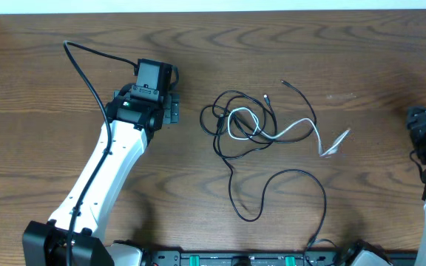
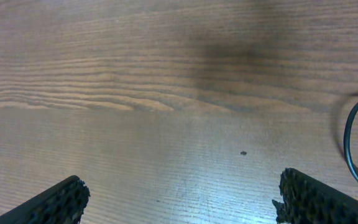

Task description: Untangle cables

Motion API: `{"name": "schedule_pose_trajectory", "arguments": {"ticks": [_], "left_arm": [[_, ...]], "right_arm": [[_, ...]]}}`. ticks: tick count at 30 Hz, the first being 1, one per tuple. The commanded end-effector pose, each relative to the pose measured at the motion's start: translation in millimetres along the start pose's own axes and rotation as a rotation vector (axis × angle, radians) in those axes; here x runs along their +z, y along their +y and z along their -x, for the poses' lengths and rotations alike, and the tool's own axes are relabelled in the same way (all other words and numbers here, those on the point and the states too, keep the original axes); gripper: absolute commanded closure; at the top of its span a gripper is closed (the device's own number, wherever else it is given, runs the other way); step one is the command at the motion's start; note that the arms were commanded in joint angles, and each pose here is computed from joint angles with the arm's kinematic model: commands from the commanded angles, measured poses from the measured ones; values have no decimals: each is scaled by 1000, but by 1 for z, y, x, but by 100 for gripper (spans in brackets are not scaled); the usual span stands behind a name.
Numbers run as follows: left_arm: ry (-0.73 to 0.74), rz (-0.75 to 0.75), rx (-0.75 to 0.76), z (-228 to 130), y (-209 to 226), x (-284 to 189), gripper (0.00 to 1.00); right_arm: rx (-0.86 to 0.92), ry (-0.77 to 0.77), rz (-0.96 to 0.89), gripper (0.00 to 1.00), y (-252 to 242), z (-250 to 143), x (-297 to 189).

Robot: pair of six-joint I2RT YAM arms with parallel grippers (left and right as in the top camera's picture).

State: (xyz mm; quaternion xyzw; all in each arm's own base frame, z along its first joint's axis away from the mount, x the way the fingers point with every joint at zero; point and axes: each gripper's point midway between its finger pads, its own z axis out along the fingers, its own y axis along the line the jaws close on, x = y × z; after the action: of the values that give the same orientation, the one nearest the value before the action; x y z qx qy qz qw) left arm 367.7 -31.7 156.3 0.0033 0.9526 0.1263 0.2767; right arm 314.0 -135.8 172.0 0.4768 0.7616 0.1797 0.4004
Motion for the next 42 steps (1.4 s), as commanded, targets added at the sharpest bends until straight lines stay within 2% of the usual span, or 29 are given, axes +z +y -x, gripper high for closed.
{"name": "schedule_pose_trajectory", "arguments": {"ticks": [1,2,11,19,25,36,38,42], "left_arm": [[1,6,-14,1,2,1,1],[1,6,-15,1,2,1,1],[1,6,-15,1,2,1,1],[1,6,-15,1,2,1,1],[1,6,-14,1,2,1,1],[0,5,-16,2,2,1,1],[9,-49,-16,0,-7,1,1],[99,-378,-7,-18,-63,-12,1]], "right_arm": [[-53,56,-17,4,-4,-12,5],[-60,76,-19,1,-5,-17,7],[-201,280,159,1,34,-70,8],[-366,436,257,1,74,-137,4],[-478,456,232,1,81,-166,5],[-506,508,247,1,88,-189,-1],[-505,511,243,1,86,-189,-1],[-505,510,242,1,86,-189,-1]]}}
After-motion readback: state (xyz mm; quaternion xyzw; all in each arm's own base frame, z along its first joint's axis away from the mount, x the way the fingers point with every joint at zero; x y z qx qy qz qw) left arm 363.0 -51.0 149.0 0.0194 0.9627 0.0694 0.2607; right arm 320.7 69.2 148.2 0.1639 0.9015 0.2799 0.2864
